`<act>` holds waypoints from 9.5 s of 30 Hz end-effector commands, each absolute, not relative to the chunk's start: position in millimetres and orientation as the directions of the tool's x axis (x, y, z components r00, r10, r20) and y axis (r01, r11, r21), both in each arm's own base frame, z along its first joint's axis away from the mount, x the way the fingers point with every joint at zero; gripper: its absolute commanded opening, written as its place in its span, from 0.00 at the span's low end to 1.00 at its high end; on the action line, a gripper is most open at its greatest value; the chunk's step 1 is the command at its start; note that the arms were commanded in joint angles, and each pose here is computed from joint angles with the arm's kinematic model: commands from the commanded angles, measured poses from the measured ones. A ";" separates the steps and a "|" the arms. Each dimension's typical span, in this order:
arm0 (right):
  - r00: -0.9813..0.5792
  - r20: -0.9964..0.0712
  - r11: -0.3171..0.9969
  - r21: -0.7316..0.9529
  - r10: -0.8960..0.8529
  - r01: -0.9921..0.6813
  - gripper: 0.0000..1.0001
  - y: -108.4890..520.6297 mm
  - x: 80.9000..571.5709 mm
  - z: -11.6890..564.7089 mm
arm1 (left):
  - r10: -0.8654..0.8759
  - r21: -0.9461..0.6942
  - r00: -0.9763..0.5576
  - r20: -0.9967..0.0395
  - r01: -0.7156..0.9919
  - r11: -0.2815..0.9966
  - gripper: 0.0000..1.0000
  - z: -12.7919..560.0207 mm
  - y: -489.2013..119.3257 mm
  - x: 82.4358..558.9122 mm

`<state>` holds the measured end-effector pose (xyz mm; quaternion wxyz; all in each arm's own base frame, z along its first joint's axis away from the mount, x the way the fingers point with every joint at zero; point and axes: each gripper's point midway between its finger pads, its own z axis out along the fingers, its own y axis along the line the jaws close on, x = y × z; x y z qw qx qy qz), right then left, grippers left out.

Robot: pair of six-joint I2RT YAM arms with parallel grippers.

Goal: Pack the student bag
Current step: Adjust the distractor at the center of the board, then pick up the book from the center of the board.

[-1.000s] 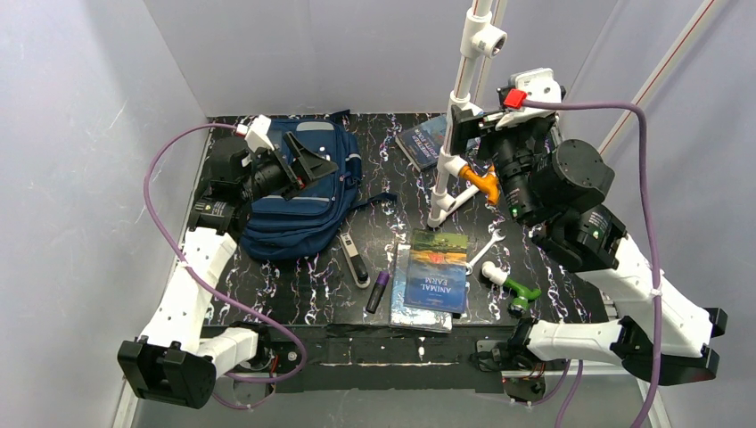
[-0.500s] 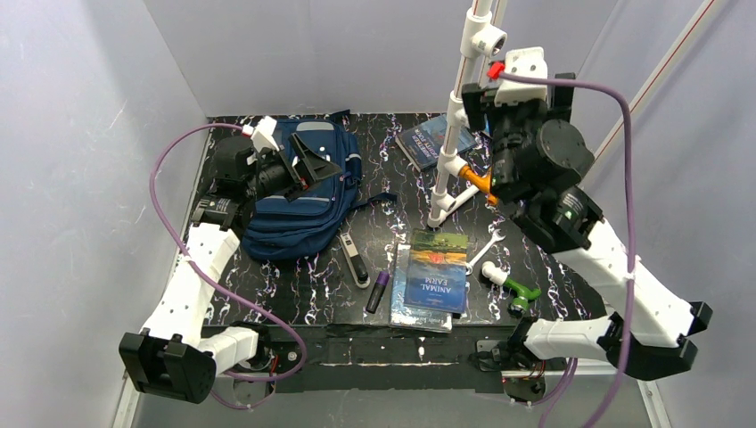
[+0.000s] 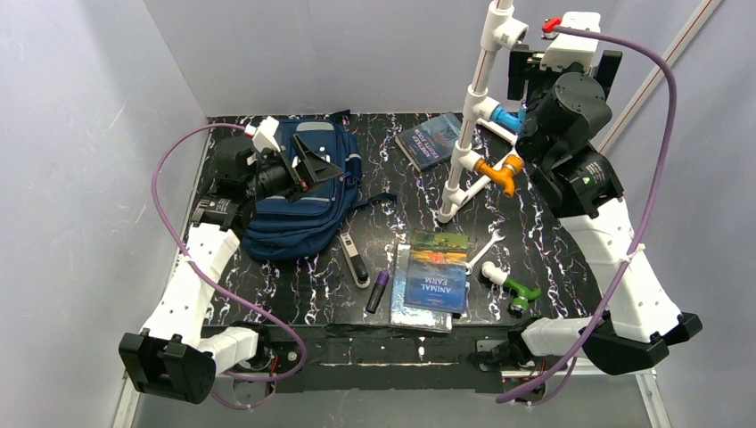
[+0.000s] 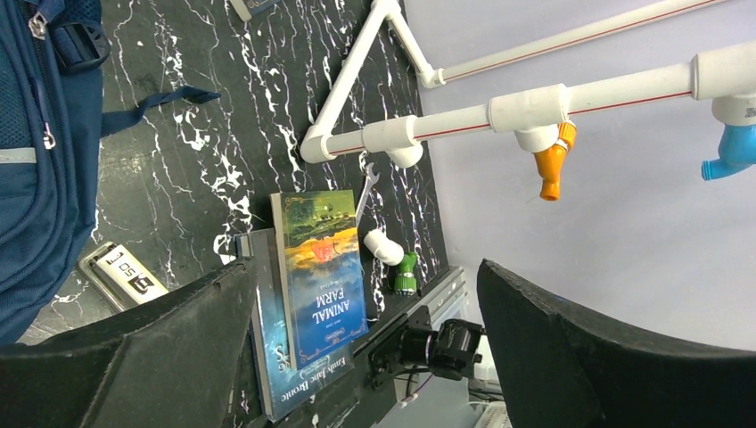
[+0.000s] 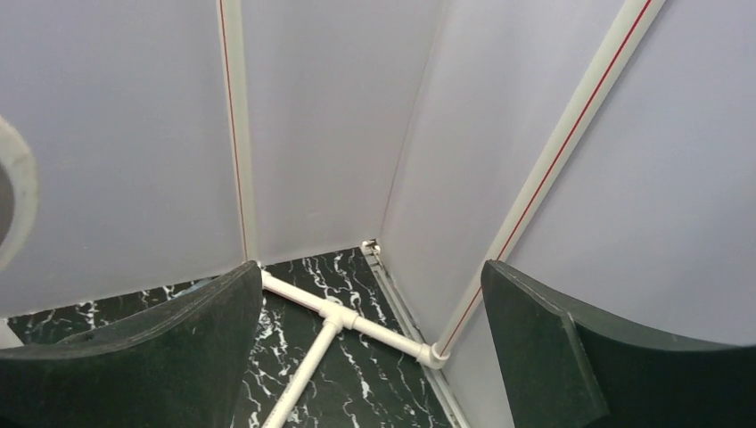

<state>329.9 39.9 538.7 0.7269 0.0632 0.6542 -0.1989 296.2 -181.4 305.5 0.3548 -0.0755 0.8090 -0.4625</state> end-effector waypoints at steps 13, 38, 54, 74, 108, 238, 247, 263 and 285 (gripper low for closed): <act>0.170 -0.984 0.900 0.025 -0.055 0.435 0.98 2.9 286.0 549.8 | -0.379 -0.801 -0.767 -0.518 0.278 0.531 0.92 304.5 -190.4 281.5; 0.282 -0.958 0.854 0.184 0.045 0.486 0.97 -21.6 259.8 568.3 | -0.369 -0.810 -0.779 -0.507 0.285 0.512 0.92 302.4 -191.3 269.9; 0.142 -0.987 0.866 0.133 0.073 0.482 0.98 -46.6 385.7 542.1 | -0.349 -0.815 -0.792 -0.501 0.297 0.497 0.93 300.1 -192.0 254.6; -0.430 -0.821 0.911 0.413 0.376 0.007 0.98 16.4 537.6 265.0 | -0.338 -0.763 -0.766 -0.547 0.290 0.578 0.90 277.8 -249.5 393.9; -0.536 -0.737 0.872 0.489 0.412 -0.002 1.00 129.2 604.5 165.5 | -0.213 -0.441 -0.528 -0.822 0.355 0.824 0.85 193.7 -309.9 584.6; -0.264 -0.443 0.447 0.893 0.857 -0.050 0.97 56.9 474.4 204.1 | -0.585 -0.709 -0.426 -0.690 0.240 0.663 0.00 92.3 -373.0 658.8; -0.322 -0.402 0.439 0.897 0.857 0.047 0.98 56.5 484.3 164.7 | -0.702 -0.894 -0.591 -0.399 0.079 0.441 0.00 180.7 -374.5 615.4; -0.495 -0.198 0.351 0.905 0.846 0.239 0.98 104.9 508.7 96.5 | -0.724 -0.984 -0.688 -0.050 -0.089 0.153 0.00 211.0 -394.6 583.6; -0.386 -0.104 0.181 0.969 0.917 0.169 0.64 129.3 528.9 114.7 | -0.659 -0.977 -0.743 0.118 -0.204 0.056 0.00 213.9 -405.4 552.0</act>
